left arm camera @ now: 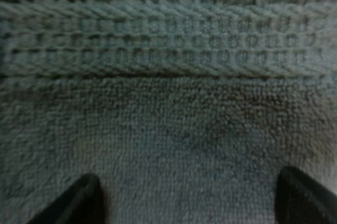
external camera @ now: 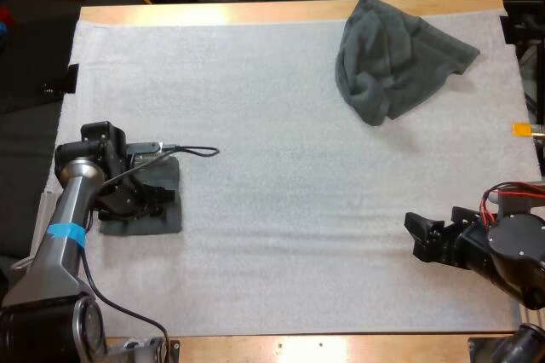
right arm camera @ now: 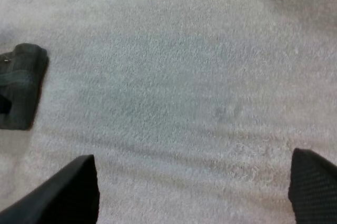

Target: Pick towel from pile, fold and stack

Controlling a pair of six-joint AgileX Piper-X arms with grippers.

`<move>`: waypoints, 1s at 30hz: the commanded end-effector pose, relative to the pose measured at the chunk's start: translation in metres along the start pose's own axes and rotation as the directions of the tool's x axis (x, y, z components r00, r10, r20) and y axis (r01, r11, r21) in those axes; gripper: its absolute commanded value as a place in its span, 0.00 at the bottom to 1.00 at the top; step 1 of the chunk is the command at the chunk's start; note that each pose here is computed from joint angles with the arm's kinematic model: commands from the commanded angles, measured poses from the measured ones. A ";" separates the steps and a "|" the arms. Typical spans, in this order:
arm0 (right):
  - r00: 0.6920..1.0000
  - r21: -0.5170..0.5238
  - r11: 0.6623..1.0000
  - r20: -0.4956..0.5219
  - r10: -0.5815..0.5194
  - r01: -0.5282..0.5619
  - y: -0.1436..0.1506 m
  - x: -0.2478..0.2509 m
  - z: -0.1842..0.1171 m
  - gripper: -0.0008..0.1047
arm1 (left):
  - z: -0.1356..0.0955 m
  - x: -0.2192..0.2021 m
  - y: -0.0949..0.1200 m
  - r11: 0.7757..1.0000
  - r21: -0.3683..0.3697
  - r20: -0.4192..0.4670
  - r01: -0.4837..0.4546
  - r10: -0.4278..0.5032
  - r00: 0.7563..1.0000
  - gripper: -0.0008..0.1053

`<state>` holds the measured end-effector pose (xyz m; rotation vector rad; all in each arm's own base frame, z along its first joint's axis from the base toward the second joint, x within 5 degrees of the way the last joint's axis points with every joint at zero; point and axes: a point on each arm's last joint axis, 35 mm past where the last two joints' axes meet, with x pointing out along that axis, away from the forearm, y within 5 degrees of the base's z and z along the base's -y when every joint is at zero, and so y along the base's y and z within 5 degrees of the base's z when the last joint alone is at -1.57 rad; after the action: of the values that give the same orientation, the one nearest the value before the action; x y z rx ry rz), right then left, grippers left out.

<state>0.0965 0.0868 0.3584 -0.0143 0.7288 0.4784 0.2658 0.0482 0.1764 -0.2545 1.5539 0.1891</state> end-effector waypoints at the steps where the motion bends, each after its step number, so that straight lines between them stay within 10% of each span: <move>1: 1.000 -0.007 1.000 0.013 -0.005 0.005 0.000 -0.003 0.002 0.69 | 0.001 0.000 0.000 1.000 -0.007 0.015 0.004 -0.004 1.000 0.61; 17: 1.000 -0.011 1.000 0.020 -0.002 0.002 0.000 -0.003 0.003 0.69 | 0.015 -0.043 -0.007 0.993 -0.013 -0.018 0.119 -0.119 0.993 0.45; 30: 0.998 -0.129 0.990 0.030 -0.062 0.065 -0.002 -0.001 0.004 0.69 | -0.017 -0.159 -0.011 0.977 0.077 0.345 0.200 -0.214 0.914 0.66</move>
<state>0.0984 0.0859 0.3580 -0.1466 0.6861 0.4687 0.2525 0.0396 0.3325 -0.3295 1.1711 0.0360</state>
